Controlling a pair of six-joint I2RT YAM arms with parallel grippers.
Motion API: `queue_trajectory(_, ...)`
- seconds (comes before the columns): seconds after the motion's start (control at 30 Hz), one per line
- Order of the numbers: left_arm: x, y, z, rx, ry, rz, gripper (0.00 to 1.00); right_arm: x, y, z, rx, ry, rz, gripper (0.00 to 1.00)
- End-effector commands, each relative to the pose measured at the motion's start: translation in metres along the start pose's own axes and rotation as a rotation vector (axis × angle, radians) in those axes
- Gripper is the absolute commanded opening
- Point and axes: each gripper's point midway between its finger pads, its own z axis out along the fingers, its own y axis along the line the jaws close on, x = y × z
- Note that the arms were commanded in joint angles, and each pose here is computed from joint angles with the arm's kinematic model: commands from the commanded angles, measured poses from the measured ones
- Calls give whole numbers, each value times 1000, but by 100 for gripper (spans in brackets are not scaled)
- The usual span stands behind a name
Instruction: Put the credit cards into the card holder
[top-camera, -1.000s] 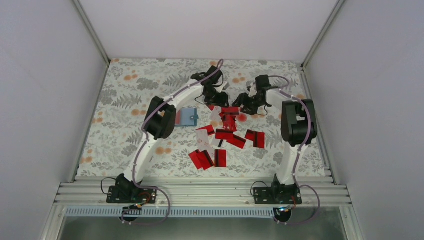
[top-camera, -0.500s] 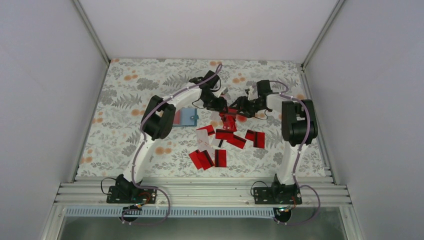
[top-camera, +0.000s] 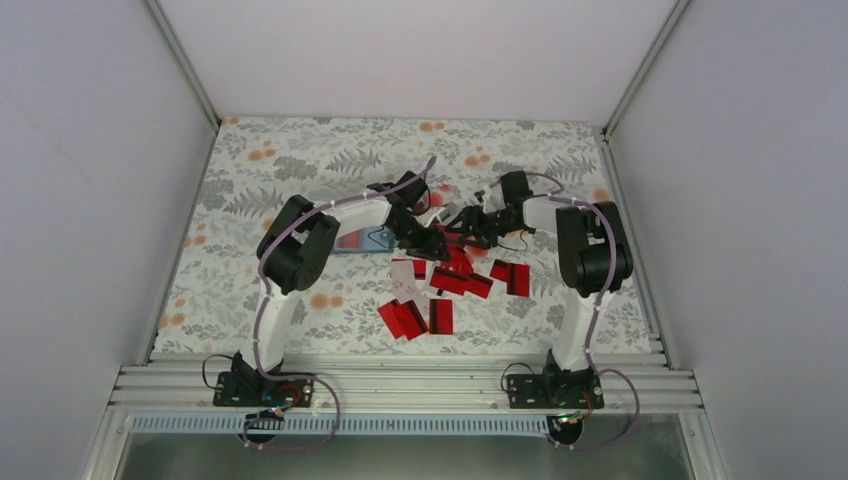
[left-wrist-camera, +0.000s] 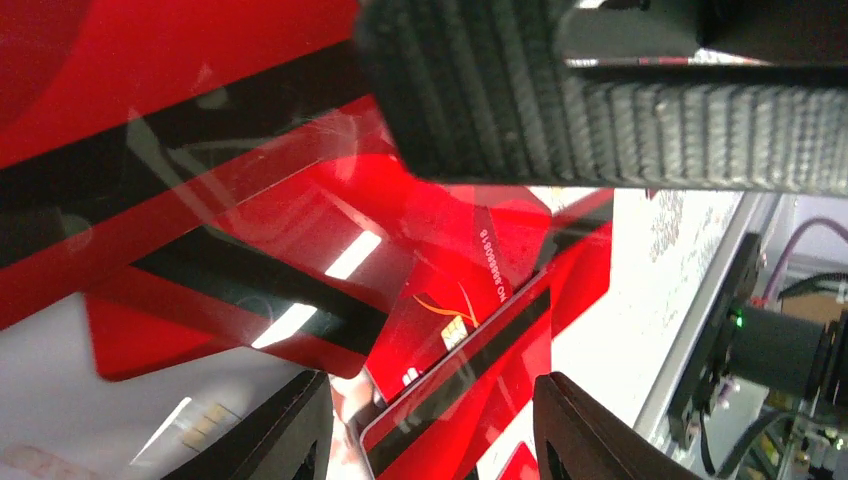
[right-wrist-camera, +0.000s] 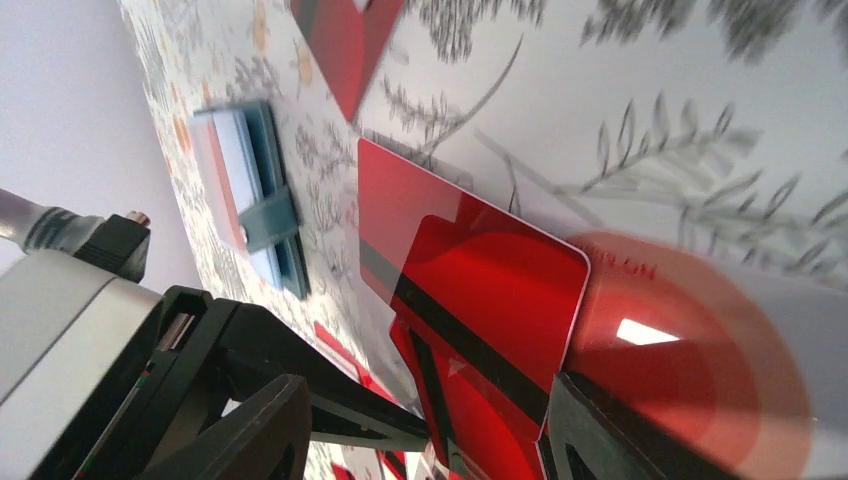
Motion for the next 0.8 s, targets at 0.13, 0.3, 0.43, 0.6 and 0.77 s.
queue_trajectory(0.13, 35, -5, -20, -59, 9, 69, 51, 45, 19, -15, 22, 47, -11, 61)
queue_trajectory(0.3, 20, -8, -51, -143, -87, 71, 53, 41, 20, -25, 75, 11, -51, 61)
queue_trajectory(0.43, 7, 3, -60, -172, -140, -4, 56, 17, 33, -24, 52, -19, -96, 61)
queue_trajectory(0.6, 6, 19, -41, -155, -130, -95, 56, -25, 33, -10, 69, -56, -161, 60)
queue_trajectory(0.77, -6, 18, -34, -112, -147, -110, 53, -41, 27, 6, 44, -37, -179, 60)
